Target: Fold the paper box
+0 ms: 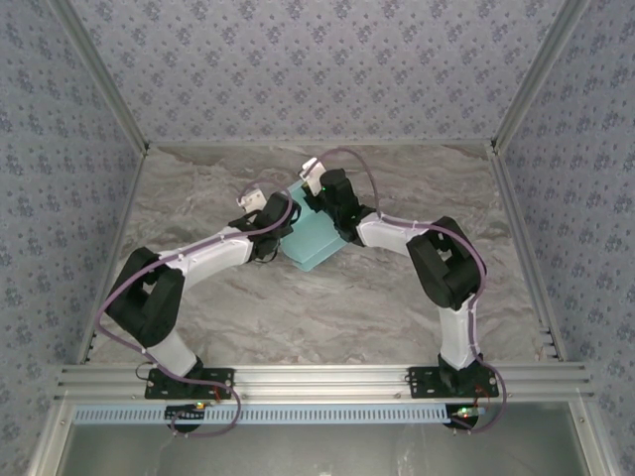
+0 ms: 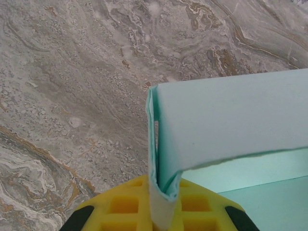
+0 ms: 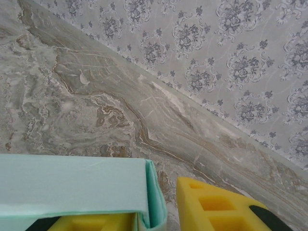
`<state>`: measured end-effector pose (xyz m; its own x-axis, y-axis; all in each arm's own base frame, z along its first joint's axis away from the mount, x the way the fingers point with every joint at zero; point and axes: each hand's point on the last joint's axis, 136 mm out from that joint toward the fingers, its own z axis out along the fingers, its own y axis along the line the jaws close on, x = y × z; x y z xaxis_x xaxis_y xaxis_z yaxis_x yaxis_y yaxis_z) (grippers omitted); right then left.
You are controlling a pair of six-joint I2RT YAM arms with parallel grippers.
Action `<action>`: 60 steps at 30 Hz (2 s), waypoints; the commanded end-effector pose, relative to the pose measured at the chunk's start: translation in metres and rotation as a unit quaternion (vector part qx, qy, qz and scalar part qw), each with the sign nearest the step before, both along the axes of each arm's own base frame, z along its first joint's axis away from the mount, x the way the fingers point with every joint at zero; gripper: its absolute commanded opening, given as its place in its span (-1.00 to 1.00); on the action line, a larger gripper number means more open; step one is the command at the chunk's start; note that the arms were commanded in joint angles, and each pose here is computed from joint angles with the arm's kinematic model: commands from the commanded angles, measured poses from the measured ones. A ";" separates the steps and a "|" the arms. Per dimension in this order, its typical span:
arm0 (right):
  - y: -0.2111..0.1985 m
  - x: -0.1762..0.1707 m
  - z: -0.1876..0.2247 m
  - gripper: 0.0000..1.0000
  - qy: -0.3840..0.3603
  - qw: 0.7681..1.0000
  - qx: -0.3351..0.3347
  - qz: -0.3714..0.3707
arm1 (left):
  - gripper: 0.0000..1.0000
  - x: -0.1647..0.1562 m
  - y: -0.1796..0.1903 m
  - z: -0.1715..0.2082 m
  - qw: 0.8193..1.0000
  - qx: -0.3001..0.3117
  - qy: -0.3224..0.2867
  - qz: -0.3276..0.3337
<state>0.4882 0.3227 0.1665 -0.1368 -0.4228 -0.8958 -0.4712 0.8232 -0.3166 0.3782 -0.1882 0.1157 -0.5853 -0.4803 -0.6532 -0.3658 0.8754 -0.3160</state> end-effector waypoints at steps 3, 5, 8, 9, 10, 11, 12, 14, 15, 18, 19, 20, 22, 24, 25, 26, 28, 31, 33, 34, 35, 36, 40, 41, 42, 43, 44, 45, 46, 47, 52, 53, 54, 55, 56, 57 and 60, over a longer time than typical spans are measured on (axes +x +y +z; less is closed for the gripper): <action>-0.031 0.018 -0.002 -0.41 -0.032 0.992 -0.048 -0.109 | -1.00 0.004 -0.005 0.008 1.000 -0.008 -0.005 0.002; -0.044 0.020 -0.003 -0.41 -0.032 0.988 -0.045 -0.144 | -1.00 0.004 -0.004 0.008 1.000 -0.009 -0.005 0.003; -0.047 0.019 -0.003 -0.34 -0.029 0.989 -0.030 -0.142 | -1.00 0.003 -0.004 0.007 1.000 -0.008 -0.003 0.003; -0.042 0.017 -0.002 -0.29 -0.025 0.992 -0.020 -0.124 | -1.00 0.003 -0.003 0.008 1.000 -0.007 -0.004 0.004; -0.037 0.013 -0.001 -0.25 -0.021 0.994 -0.012 -0.104 | -1.00 0.003 -0.004 0.008 1.000 -0.007 -0.004 0.004; -0.028 0.008 0.002 -0.17 -0.016 0.997 0.000 -0.072 | -1.00 0.004 -0.003 0.008 1.000 -0.006 -0.006 0.005; -0.018 0.002 0.004 -0.11 -0.010 0.999 0.008 -0.034 | -1.00 0.004 -0.003 0.008 1.000 -0.005 -0.005 0.004; -0.006 -0.011 0.010 -0.04 0.010 0.999 0.029 0.022 | -1.00 0.005 -0.003 0.009 1.000 -0.003 -0.007 0.005; -0.003 -0.016 0.012 -0.03 0.019 0.998 0.037 0.042 | -1.00 0.006 -0.002 0.009 1.000 -0.001 -0.006 0.008; -0.006 -0.029 0.023 0.05 0.040 0.994 0.059 0.080 | -1.00 0.007 0.001 0.009 1.000 0.001 -0.003 0.013; -0.010 -0.033 0.030 0.09 0.049 0.992 0.074 0.090 | -1.00 0.007 0.002 0.008 1.000 0.000 -0.001 0.015; -0.016 -0.034 0.040 0.13 0.059 0.989 0.099 0.091 | -1.00 0.008 0.002 0.009 1.000 0.000 -0.003 0.017; -0.027 -0.044 0.043 0.15 0.100 0.979 0.152 0.096 | -1.00 0.008 0.005 0.009 1.000 -0.002 -0.002 0.024; -0.040 -0.049 0.056 0.16 0.117 0.970 0.197 0.080 | -1.00 0.009 0.006 0.009 1.000 -0.006 -0.002 0.030; -0.048 -0.051 0.060 0.18 0.128 0.965 0.219 0.063 | -1.00 0.010 0.007 0.010 0.999 -0.008 -0.003 0.033; -0.057 -0.053 0.063 0.18 0.142 0.960 0.239 0.040 | -1.00 0.010 0.007 0.009 0.999 -0.008 -0.002 0.036; -0.083 -0.055 0.059 0.19 0.185 0.938 0.289 -0.039 | -1.00 0.011 0.008 0.009 0.999 -0.014 -0.002 0.043; -0.096 -0.080 0.050 0.17 0.285 0.855 0.420 -0.109 | -1.00 0.013 0.009 0.009 0.998 -0.020 -0.001 0.051; -0.082 -0.102 0.043 0.17 0.350 0.818 0.439 -0.123 | -1.00 0.014 0.009 0.010 0.998 -0.021 -0.001 0.054; -0.072 -0.114 0.040 0.18 0.381 0.809 0.430 -0.126 | -1.00 0.015 0.010 0.009 0.998 -0.020 0.000 0.056; -0.064 -0.124 0.035 0.18 0.401 0.803 0.420 -0.134 | -1.00 0.016 0.009 0.009 0.998 -0.021 0.001 0.057; -0.057 -0.133 0.031 0.18 0.415 0.797 0.415 -0.141 | -1.00 0.017 0.009 0.009 0.998 -0.022 0.001 0.058; -0.046 -0.150 0.022 0.18 0.422 0.799 0.398 -0.158 | -1.00 0.018 0.013 0.004 0.997 -0.021 0.009 0.071; -0.049 -0.150 0.020 0.19 0.422 0.798 0.396 -0.167 | -1.00 0.019 0.015 0.003 0.997 -0.021 0.012 0.075; -0.052 -0.150 0.020 0.18 0.419 0.799 0.396 -0.174 | -1.00 0.018 0.016 0.003 0.997 -0.021 0.012 0.079; -0.053 -0.151 0.021 0.18 0.418 0.798 0.396 -0.177 | -1.00 0.019 0.016 0.003 0.997 -0.022 0.011 0.079; -0.054 -0.151 0.020 0.19 0.417 0.798 0.396 -0.179 | -1.00 0.019 0.016 0.003 0.996 -0.024 0.008 0.080; -0.055 -0.152 0.018 0.19 0.419 0.797 0.393 -0.184 | -1.00 0.018 0.017 0.004 0.996 -0.025 0.006 0.084; -0.057 -0.153 0.016 0.19 0.418 0.798 0.389 -0.189 | -1.00 0.018 0.018 0.004 0.996 -0.026 0.004 0.086; -0.060 -0.153 0.014 0.19 0.416 0.800 0.385 -0.196 | -1.00 0.018 0.019 0.006 0.996 -0.026 0.002 0.088; -0.085 -0.156 0.006 0.22 0.401 0.799 0.379 -0.241 | -1.00 0.016 0.029 0.008 0.994 -0.024 0.000 0.109; -0.093 -0.157 0.003 0.26 0.397 0.793 0.382 -0.260 | -1.00 0.015 0.030 0.007 0.993 -0.027 0.001 0.113; -0.098 -0.158 0.001 0.27 0.398 0.787 0.389 -0.267 | -1.00 0.015 0.033 0.007 0.993 -0.030 0.000 0.118; -0.100 -0.159 -0.001 0.27 0.401 0.781 0.396 -0.271 | -1.00 0.014 0.033 0.007 0.992 -0.031 0.000 0.119; -0.100 -0.160 -0.002 0.27 0.404 0.777 0.403 -0.266 | -1.00 0.015 0.034 0.008 0.992 -0.032 0.000 0.121; -0.097 -0.160 0.001 0.27 0.406 0.775 0.410 -0.256 | -1.00 0.015 0.034 0.007 0.992 -0.032 0.000 0.123; -0.083 -0.162 0.004 0.28 0.419 0.769 0.423 -0.231 | -1.00 0.014 0.035 0.006 0.991 -0.036 0.002 0.129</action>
